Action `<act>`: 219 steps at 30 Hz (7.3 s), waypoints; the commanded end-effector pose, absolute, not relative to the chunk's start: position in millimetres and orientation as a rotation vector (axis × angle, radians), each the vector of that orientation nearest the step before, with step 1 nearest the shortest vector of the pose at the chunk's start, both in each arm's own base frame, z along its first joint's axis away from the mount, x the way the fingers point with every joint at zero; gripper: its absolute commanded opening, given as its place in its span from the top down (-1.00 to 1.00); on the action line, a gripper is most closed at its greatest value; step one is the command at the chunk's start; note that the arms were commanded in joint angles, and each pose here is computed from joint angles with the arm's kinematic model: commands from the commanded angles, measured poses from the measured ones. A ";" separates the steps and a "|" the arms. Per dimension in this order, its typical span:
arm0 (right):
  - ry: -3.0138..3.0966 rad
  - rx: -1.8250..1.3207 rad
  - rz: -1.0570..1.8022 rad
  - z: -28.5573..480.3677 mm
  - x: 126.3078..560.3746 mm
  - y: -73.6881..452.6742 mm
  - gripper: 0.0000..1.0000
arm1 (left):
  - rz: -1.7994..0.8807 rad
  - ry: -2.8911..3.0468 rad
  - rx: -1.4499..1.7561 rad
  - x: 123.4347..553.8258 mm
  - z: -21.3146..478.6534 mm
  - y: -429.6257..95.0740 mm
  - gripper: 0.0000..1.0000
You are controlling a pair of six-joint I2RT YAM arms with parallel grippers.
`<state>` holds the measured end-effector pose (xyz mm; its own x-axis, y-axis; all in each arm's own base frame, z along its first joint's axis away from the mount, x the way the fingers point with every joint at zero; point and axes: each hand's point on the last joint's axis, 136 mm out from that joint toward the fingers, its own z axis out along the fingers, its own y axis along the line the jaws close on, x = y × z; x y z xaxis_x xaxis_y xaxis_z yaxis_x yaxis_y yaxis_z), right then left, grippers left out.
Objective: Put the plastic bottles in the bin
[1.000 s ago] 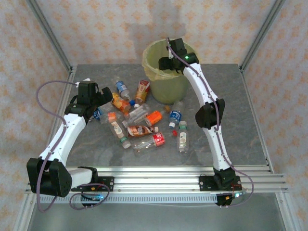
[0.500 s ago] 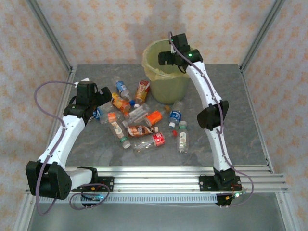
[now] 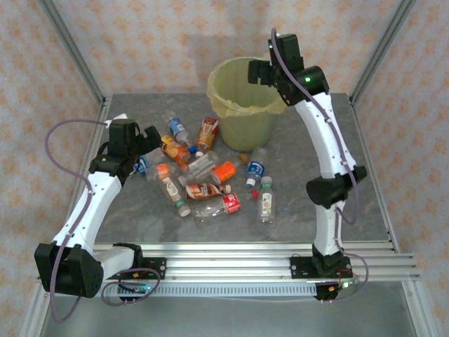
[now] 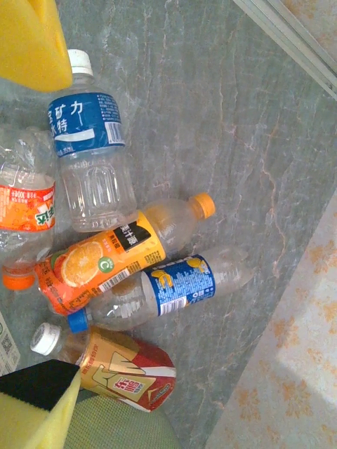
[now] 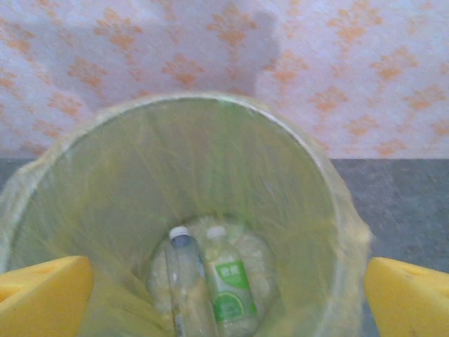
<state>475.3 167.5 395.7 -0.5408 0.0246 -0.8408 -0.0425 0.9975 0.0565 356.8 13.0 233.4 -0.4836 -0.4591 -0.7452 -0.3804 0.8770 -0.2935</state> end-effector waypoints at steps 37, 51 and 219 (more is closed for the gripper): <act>2.609 0.393 0.183 137.5 192.8 114.1 -0.98 | -0.125 2.051 -0.665 345.6 244.6 19.2 -1.00; 2.761 0.178 0.162 98.1 213.6 162.2 -0.94 | -0.136 2.067 -0.672 351.1 238.3 17.1 -1.00; 2.301 -0.132 0.264 320.6 513.4 228.3 -0.68 | -0.120 2.072 -0.644 352.8 244.7 12.0 -1.00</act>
<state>531.4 247.8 244.5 -0.7582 -0.0805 -0.6470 -0.2101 0.9696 0.1256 355.9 9.2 224.3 -0.4604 -0.5101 -0.7265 -0.4047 0.8491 -0.3396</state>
